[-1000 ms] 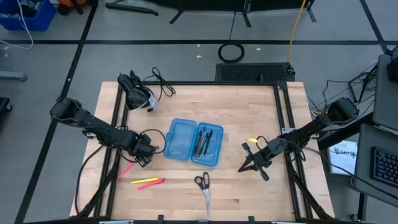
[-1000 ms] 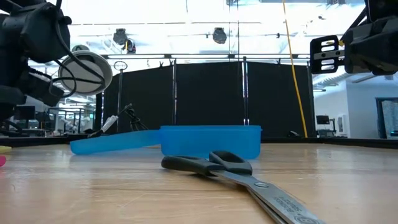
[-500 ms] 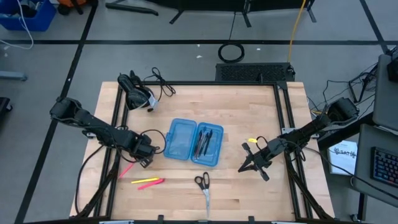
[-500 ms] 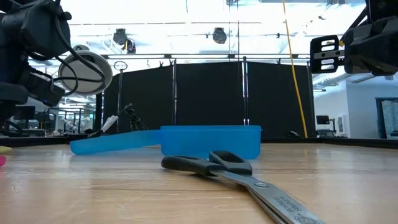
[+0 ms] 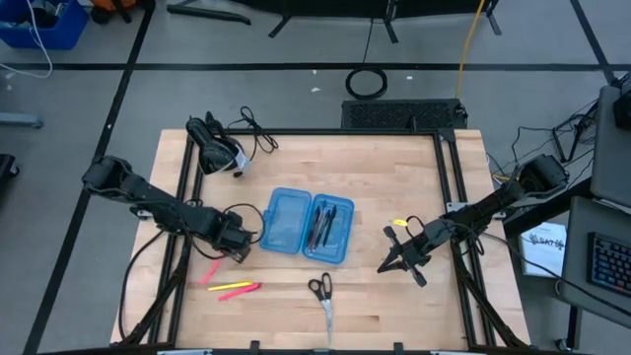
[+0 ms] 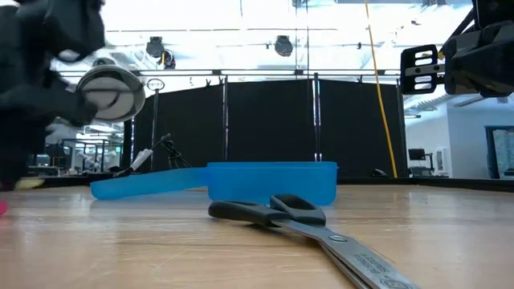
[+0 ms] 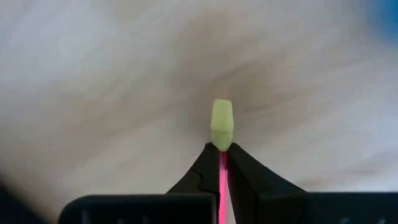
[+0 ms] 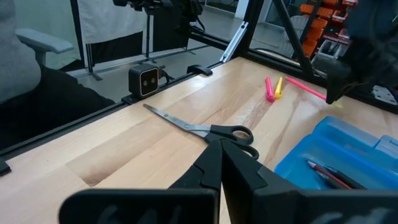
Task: Pick & place school supplies into a supply box
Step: Put the pink pencil into the supply box
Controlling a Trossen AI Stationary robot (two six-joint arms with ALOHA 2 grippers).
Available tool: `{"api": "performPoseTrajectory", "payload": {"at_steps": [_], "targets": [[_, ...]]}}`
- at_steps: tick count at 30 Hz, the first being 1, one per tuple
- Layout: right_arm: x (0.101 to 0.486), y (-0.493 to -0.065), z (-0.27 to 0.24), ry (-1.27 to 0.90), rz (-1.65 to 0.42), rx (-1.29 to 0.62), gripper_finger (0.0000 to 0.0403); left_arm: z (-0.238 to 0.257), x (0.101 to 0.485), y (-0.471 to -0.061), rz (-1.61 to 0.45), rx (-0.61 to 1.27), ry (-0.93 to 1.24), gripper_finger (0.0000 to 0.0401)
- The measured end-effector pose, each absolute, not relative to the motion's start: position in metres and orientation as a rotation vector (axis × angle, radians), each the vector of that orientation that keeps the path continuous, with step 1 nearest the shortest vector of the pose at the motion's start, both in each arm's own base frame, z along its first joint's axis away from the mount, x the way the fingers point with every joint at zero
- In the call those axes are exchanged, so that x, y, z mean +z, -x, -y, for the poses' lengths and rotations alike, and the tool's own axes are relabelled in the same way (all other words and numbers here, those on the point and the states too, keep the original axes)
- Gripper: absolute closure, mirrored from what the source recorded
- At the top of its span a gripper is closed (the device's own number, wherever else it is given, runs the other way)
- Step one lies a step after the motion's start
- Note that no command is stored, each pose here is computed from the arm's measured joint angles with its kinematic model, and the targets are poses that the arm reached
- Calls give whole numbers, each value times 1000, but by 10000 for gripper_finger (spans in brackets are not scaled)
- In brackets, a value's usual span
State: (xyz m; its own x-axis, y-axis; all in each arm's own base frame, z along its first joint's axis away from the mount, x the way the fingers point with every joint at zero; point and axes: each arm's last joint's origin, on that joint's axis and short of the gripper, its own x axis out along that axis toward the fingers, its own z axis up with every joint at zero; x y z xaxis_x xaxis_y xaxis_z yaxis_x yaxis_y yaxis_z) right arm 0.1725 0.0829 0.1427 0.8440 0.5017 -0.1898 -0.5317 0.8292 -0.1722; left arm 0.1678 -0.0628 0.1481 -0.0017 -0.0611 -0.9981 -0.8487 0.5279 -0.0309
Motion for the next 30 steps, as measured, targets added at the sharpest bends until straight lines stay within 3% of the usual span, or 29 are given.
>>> {"api": "performPoseTrajectory", "payload": {"at_steps": [12,19,24,30], "targets": [[143,-173,-83,228,-130,553,403,73,187,-198,-1301,666,935,389],[145,-173,-83,219,-117,552,403,83,218,-233,-978,480,1053,389],[145,-173,-83,219,-116,552,403,83,235,-257,-672,362,1023,389],[146,-173,-83,216,-103,551,403,67,231,-284,-611,400,964,389]]}}
